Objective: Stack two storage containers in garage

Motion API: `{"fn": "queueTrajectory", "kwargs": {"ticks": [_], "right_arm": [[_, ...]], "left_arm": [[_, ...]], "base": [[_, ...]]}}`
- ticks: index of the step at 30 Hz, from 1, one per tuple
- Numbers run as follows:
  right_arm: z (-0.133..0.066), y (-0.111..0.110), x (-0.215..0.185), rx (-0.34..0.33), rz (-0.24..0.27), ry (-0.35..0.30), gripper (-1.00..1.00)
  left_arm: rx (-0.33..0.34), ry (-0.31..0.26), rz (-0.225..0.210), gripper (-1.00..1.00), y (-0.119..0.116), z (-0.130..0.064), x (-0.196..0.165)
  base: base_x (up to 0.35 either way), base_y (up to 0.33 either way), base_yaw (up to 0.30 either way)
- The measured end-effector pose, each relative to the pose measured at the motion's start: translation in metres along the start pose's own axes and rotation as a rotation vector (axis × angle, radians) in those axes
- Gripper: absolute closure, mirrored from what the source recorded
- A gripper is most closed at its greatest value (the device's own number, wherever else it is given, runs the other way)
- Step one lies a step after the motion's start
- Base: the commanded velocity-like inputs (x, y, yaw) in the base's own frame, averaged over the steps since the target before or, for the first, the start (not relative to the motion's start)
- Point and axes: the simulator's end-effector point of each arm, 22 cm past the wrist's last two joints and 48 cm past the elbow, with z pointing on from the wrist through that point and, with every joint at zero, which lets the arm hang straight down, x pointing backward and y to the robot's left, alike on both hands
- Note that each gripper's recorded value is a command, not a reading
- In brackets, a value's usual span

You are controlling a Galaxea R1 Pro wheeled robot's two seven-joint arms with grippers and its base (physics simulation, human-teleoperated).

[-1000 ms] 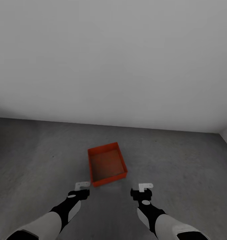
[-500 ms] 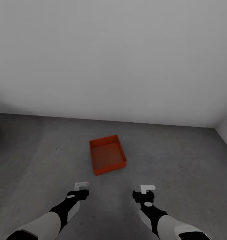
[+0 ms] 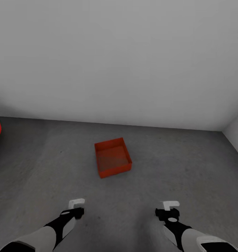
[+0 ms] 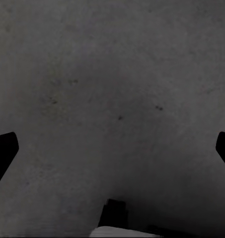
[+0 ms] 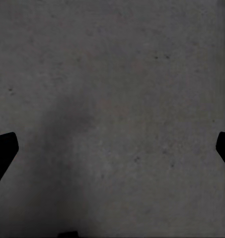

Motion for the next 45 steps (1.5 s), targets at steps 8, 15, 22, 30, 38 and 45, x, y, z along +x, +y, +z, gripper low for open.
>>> {"fn": "queueTrajectory", "kwargs": {"ticks": [8, 15, 22, 30, 38, 45], "right_arm": [[-0.001, -0.042, 0.051, 0.017, -0.026, 0.067, -1.0], [-0.059, -0.034, 0.231, -0.065, -0.075, 0.305, -1.0], [-0.114, -0.026, 0.327, -0.117, -0.095, 0.444, -1.0], [-0.167, -0.025, 0.395, -0.146, -0.106, 0.542, -1.0], [-0.171, -0.025, 0.399, -0.148, -0.106, 0.543, -1.0], [-0.17, -0.023, 0.397, -0.15, -0.107, 0.538, -1.0]], "left_arm": [[-0.048, 0.097, -0.01, -1.0, 0.029, 0.001, 0.046], [-0.06, 0.154, -0.003, -1.0, 0.038, -0.003, 0.09], [-0.076, 0.295, 0.026, -1.0, 0.053, -0.026, 0.202], [-0.085, 0.37, 0.043, -1.0, 0.063, -0.052, 0.274], [-0.09, 0.344, 0.048, -1.0, 0.069, -0.056, 0.279], [-0.088, 0.33, 0.049, -1.0, 0.069, -0.056, 0.275]], "base": [[-0.004, 0.0, 0.0], [0.0, 0.0, 0.0], [0.0, 0.0, 0.0], [0.0, 0.0, 0.0], [0.0, 0.0, 0.0], [0.0, 0.0, 0.0]]}}
